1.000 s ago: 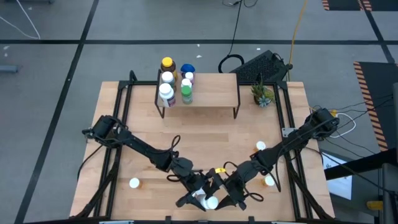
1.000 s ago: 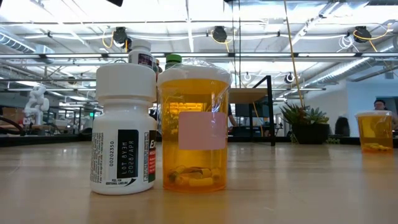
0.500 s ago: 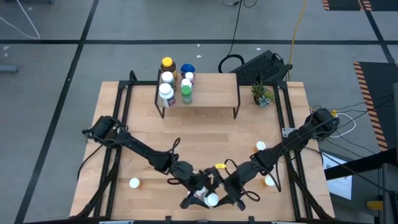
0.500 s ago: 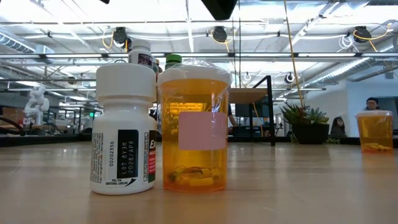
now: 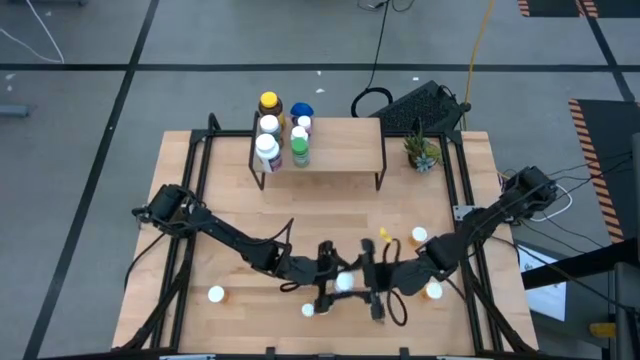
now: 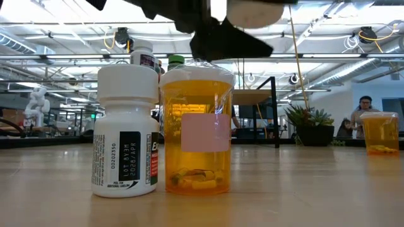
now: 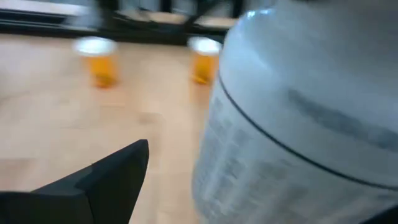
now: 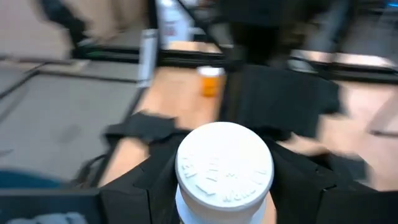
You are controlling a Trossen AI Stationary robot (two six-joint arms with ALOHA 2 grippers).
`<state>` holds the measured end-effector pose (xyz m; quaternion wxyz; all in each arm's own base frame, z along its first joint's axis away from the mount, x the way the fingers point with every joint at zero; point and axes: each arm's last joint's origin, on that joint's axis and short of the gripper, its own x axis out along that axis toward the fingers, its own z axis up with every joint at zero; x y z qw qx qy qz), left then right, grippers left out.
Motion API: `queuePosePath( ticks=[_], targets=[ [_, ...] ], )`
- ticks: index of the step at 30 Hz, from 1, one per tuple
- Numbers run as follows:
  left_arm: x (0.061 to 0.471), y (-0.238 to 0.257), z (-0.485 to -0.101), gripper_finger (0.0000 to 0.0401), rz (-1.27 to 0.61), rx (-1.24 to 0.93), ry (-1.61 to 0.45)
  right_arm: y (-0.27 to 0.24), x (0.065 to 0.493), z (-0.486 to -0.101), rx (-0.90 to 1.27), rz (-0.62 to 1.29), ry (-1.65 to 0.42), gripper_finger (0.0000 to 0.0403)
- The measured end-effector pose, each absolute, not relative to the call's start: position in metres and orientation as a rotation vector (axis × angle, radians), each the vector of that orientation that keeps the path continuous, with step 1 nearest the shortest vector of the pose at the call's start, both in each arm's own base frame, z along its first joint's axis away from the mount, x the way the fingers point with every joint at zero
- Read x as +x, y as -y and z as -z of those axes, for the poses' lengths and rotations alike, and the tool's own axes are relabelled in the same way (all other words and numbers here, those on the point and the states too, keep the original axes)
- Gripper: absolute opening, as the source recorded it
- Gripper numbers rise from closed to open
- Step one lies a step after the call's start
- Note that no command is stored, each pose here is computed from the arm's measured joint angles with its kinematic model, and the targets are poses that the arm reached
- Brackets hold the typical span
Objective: Pick and place medicine bottles onto shelf by color
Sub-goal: Put the right small white medicine bottle on the shelf
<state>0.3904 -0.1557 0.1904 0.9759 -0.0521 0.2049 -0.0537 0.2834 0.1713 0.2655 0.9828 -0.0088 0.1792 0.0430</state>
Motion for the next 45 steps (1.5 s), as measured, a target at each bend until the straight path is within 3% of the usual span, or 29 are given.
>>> queuePosePath(
  ticks=[8,17,23,31,39,45],
  targets=[
    [0.391,0.149,-0.191,0.0333,-0.067,-0.093,-0.384,-0.161,0.279,-0.258,0.026,0.156,-0.358,0.0202],
    [0.391,0.147,-0.189,0.021,-0.087,-0.088,-0.395,-0.157,0.279,-0.252,0.027,0.193,-0.364,0.0205],
    [0.392,0.149,-0.188,0.0209,0.03,-0.108,-0.42,-0.159,0.277,-0.253,-0.134,0.132,-0.381,0.0241],
    [0.391,0.158,-0.191,0.0229,0.343,-0.096,-0.432,-0.162,0.268,-0.269,-0.105,-0.22,-0.396,0.0306],
    [0.391,0.162,-0.196,0.0212,0.412,-0.09,-0.378,-0.165,0.265,-0.251,-0.061,-0.237,-0.435,0.0309],
    [0.392,0.161,-0.198,0.0229,0.396,-0.09,-0.359,-0.162,0.254,-0.224,0.038,-0.265,-0.254,0.0308]
  ],
)
